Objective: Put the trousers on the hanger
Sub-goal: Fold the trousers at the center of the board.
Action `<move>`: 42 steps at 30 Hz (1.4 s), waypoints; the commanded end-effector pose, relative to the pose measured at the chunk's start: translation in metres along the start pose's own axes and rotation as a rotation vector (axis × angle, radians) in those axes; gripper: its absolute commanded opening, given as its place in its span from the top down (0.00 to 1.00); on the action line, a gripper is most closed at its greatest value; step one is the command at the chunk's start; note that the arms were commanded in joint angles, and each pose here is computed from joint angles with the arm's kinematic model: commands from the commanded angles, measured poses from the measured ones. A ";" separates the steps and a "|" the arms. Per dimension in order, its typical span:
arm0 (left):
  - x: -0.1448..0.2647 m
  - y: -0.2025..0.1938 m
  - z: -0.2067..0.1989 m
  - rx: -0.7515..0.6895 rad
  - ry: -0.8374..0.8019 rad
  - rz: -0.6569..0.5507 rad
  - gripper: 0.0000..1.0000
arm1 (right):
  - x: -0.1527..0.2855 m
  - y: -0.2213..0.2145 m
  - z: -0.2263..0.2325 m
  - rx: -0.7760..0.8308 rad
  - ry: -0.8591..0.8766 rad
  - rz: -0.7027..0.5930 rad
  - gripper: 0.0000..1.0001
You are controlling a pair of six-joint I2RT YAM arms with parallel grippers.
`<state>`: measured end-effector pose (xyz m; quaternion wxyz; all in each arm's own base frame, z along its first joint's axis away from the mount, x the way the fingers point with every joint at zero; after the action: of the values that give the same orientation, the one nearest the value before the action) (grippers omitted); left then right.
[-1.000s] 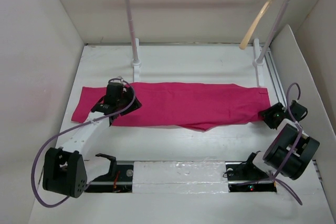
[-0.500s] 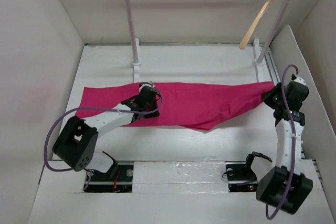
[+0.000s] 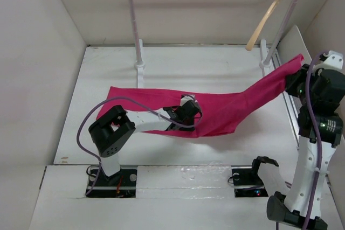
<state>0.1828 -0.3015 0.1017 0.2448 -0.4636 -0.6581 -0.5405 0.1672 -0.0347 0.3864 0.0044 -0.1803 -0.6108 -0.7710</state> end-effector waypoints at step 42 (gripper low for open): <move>0.262 0.150 0.229 0.622 0.197 -0.795 0.77 | 0.039 -0.130 0.479 0.438 1.247 0.178 1.00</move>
<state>0.2382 -0.0016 0.2978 0.2366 -0.0348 -0.8896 -0.3892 0.2466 0.4126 0.3594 0.4275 0.1832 -0.6806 -0.5661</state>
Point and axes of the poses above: each gripper's point midway between its finger pads, its own x axis back along the fingers, its own z axis along the line the jaws close on, y = z × x, the point moved 9 cm from there along x, back along the fingers, and after that the axes turned 2 degrees about x, right-handed, at the moved point
